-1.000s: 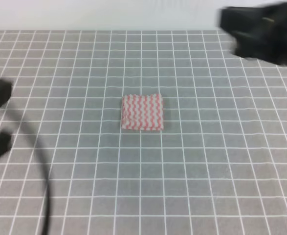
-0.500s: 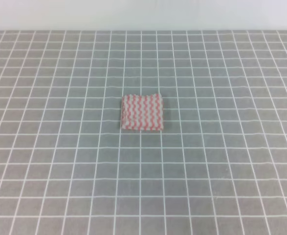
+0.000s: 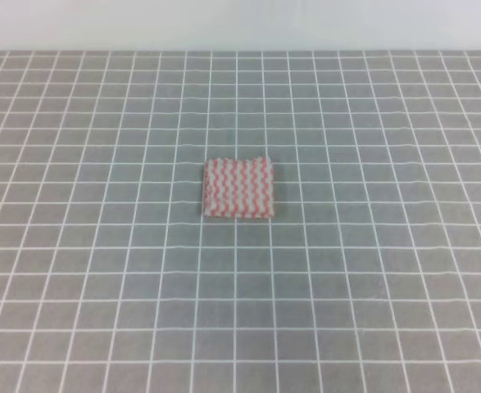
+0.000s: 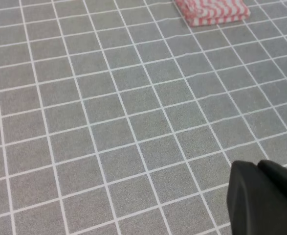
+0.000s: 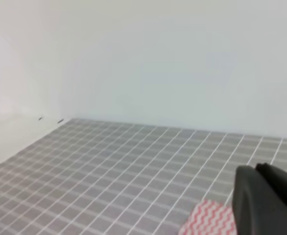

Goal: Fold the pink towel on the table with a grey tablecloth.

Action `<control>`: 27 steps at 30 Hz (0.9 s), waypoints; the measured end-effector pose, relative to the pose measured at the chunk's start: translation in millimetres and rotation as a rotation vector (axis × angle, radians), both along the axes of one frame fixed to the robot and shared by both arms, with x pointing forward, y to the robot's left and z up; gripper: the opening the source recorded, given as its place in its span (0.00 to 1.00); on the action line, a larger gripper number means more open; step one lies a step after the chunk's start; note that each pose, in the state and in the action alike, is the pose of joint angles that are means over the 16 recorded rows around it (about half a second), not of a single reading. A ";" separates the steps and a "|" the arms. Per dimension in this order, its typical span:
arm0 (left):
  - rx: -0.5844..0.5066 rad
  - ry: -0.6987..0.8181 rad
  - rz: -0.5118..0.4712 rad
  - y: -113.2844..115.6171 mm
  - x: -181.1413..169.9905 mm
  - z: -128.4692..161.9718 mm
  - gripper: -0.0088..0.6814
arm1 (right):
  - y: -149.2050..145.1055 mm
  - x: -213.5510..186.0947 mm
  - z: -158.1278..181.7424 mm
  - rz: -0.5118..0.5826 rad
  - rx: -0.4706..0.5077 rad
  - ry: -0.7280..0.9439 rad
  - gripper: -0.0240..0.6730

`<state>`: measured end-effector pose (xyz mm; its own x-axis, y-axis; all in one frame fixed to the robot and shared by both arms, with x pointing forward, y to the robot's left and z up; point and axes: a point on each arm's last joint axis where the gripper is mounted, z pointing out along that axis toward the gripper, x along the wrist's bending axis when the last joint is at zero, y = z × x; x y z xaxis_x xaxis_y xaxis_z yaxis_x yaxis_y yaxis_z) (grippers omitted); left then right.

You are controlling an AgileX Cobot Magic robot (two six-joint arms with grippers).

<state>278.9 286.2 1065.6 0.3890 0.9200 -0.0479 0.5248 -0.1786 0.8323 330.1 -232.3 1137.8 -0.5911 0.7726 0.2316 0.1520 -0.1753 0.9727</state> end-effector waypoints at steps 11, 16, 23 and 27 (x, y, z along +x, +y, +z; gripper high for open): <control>0.003 0.002 0.001 -0.1 0.5 -0.2 0.01 | 1.6 2.4 -17.4 0.008 -0.088 0.041 0.01; 0.007 0.002 0.002 -0.1 1.0 -0.1 0.01 | -2.9 10.4 -33.8 -0.074 -0.134 -0.013 0.01; 0.011 -0.001 0.004 0.2 1.2 0.0 0.01 | -21.6 12.5 -61.8 -0.255 -0.220 -0.152 0.01; 0.012 -0.001 0.004 0.2 1.4 0.0 0.01 | -37.3 3.6 -76.7 -0.367 -0.267 -0.209 0.01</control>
